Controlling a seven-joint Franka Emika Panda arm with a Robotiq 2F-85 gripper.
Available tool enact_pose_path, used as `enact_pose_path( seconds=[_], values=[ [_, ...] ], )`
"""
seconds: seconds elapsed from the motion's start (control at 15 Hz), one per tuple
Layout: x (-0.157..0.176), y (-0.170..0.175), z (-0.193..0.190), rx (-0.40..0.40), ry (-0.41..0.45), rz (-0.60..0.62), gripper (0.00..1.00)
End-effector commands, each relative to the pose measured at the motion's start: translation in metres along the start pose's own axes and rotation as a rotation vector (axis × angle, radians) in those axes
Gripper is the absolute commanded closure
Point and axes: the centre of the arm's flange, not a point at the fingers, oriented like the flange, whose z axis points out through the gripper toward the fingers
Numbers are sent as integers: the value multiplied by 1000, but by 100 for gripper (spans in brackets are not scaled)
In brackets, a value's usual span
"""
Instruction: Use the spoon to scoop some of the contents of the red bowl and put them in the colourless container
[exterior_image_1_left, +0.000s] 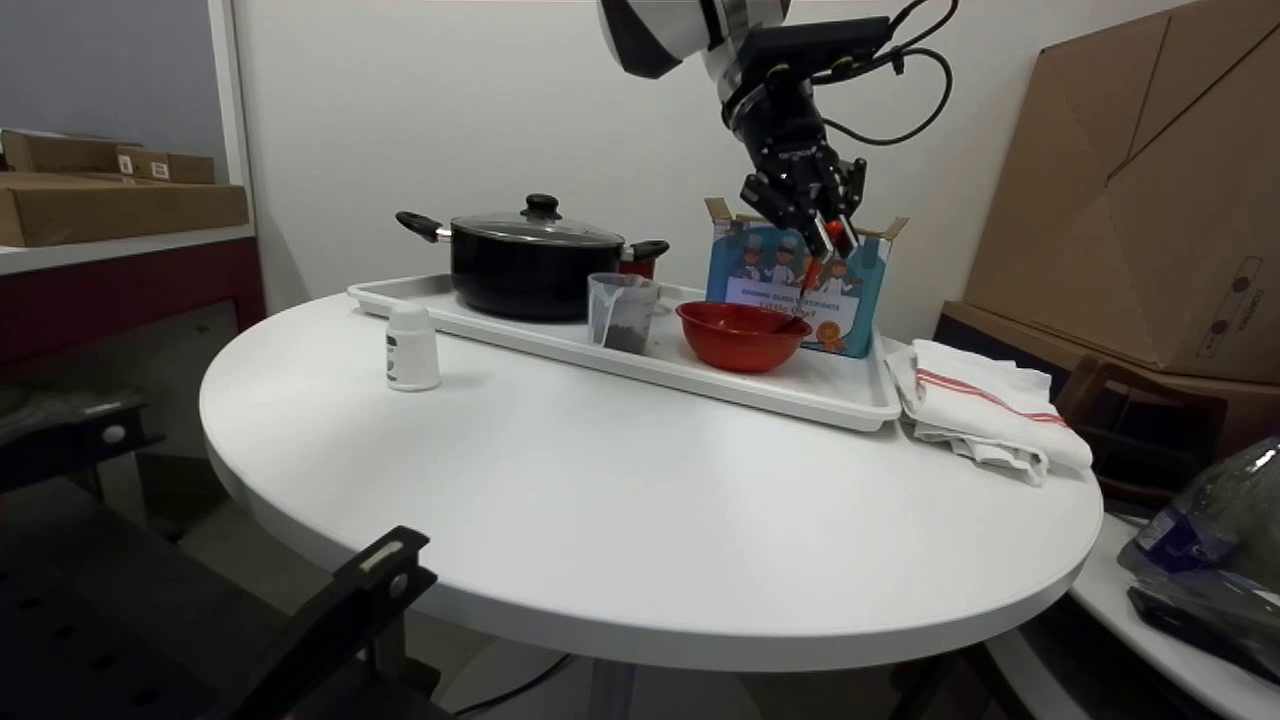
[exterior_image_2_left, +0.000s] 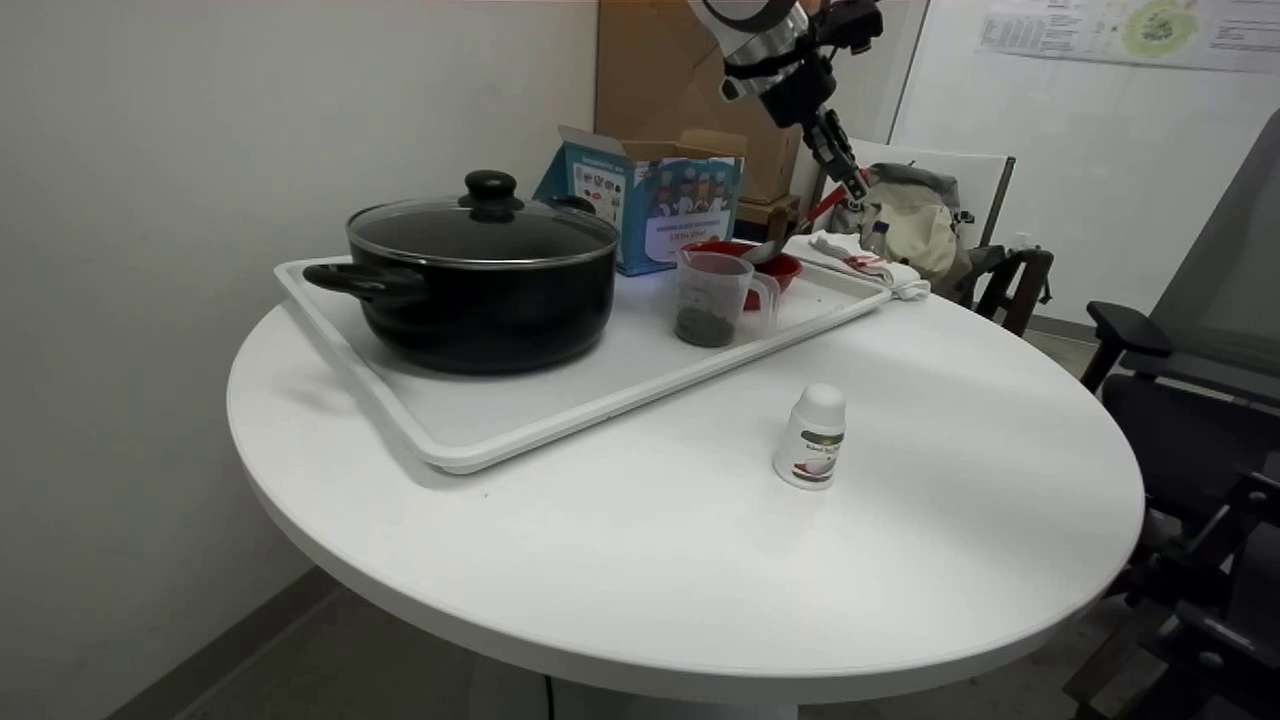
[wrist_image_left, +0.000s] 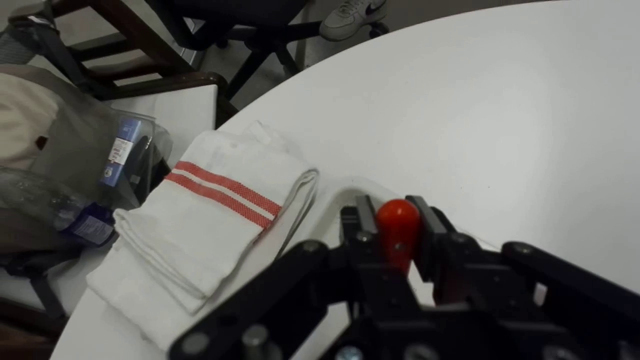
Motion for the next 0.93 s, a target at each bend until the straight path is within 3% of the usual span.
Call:
enact_pose_path(
  seconds=[0.0, 0.6, 0.87],
  values=[
    [17, 0, -5, -52, -41, -69, 89],
    [48, -45, -5, -90, -57, -193, 89],
    [47, -51, -8, 44, 2, -159, 89]
  ],
)
